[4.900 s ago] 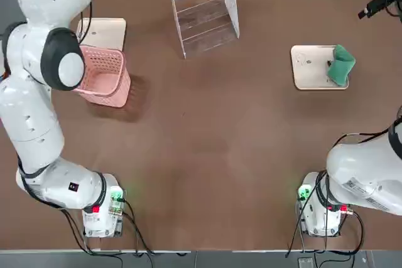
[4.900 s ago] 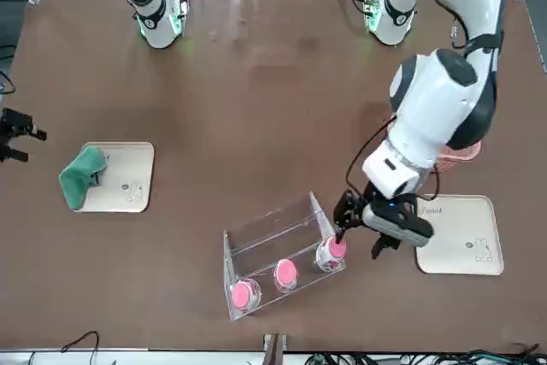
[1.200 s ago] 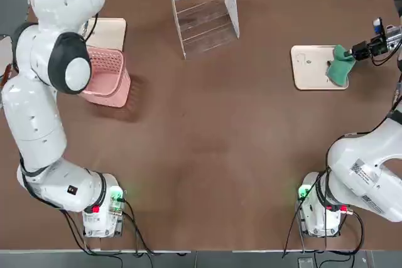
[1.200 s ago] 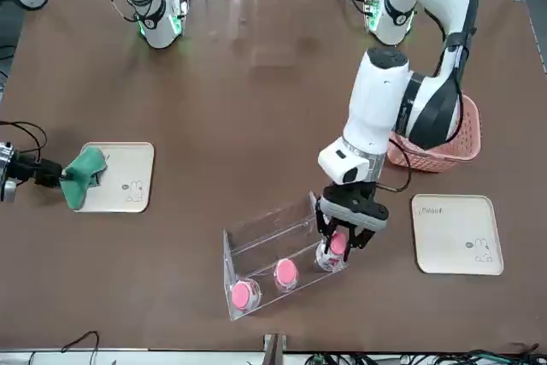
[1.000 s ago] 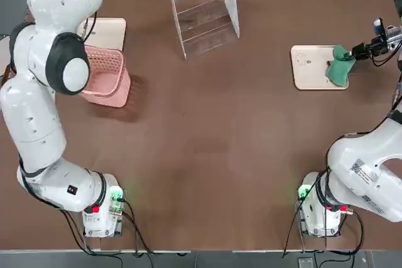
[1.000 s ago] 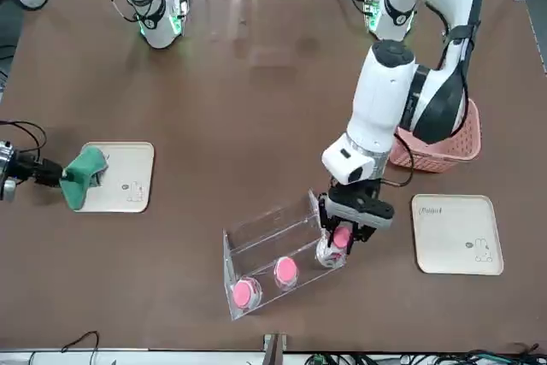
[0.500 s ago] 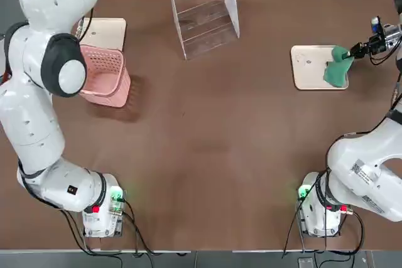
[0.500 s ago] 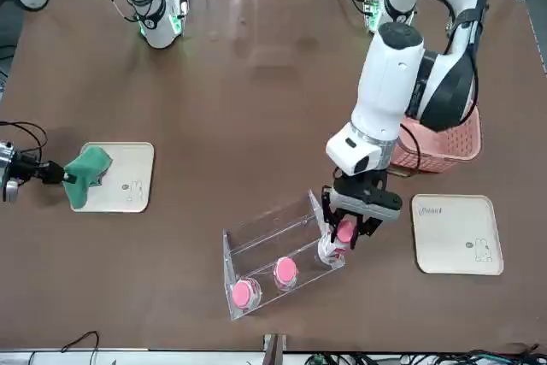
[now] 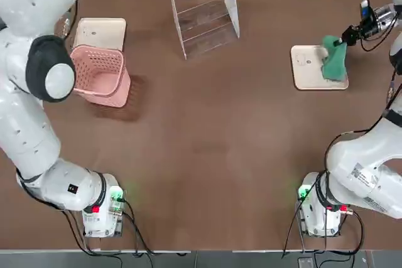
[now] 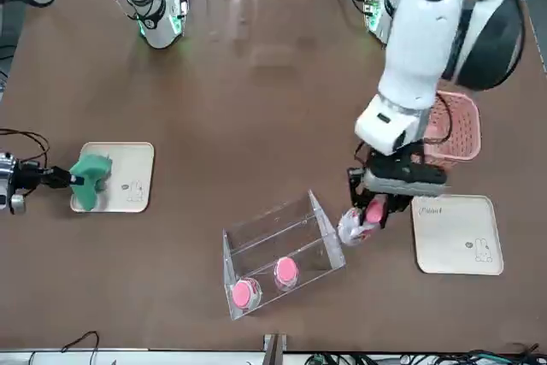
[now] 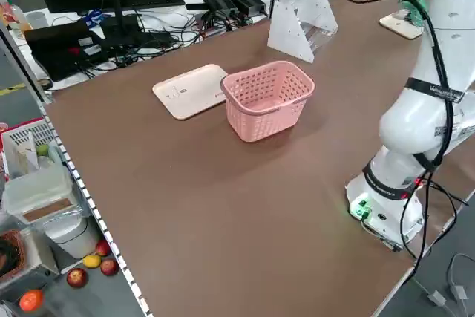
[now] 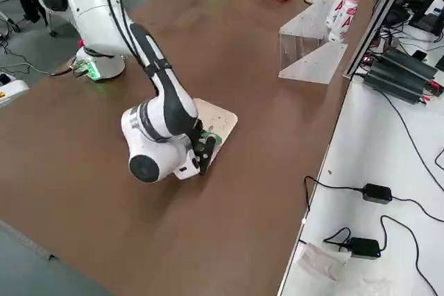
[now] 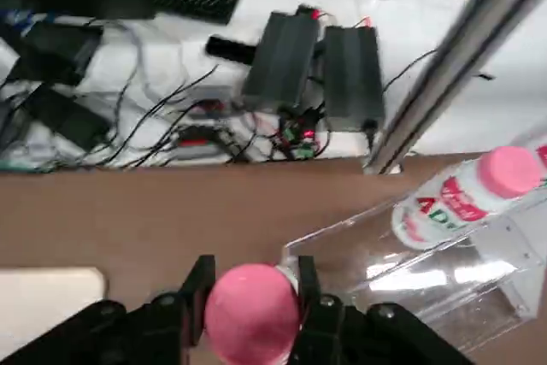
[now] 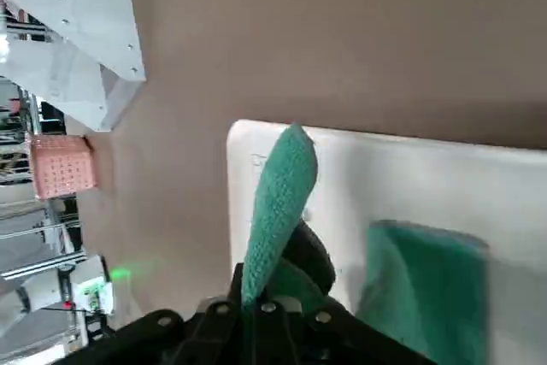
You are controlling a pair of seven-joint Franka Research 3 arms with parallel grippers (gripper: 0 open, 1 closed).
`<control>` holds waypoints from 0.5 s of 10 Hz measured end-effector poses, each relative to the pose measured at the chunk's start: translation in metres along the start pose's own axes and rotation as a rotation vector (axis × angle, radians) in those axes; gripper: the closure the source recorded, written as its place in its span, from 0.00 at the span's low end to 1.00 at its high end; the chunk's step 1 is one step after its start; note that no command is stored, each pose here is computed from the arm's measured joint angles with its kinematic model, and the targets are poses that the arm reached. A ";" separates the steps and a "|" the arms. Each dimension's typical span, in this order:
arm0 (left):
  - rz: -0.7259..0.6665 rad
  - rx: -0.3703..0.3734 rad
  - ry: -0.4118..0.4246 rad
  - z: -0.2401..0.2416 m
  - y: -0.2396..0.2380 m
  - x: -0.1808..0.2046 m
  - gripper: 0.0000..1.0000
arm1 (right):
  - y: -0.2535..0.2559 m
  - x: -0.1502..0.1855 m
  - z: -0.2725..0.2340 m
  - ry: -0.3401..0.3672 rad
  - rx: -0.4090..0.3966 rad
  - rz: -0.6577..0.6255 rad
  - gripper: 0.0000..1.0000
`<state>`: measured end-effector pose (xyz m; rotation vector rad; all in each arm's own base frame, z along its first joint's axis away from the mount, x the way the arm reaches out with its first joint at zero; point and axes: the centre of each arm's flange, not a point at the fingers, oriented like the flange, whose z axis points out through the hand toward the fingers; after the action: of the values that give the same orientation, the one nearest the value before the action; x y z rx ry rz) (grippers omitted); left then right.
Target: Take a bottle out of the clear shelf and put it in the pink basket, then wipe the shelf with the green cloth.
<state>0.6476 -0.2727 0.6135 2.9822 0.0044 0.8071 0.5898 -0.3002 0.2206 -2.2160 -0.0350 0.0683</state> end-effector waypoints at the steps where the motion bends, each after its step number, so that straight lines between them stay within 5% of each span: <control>1: -0.077 0.002 -0.039 -0.010 -0.039 0.010 0.56 | -0.015 0.004 0.003 -0.009 0.036 0.009 0.97; 5: -0.084 0.156 -0.253 -0.008 -0.149 -0.005 0.56 | -0.112 0.030 0.013 -0.070 0.140 0.038 0.97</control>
<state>0.6410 -0.1235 0.6103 3.1831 0.1895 0.4348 0.6187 -0.2208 0.3013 -2.0741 -0.0261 0.1646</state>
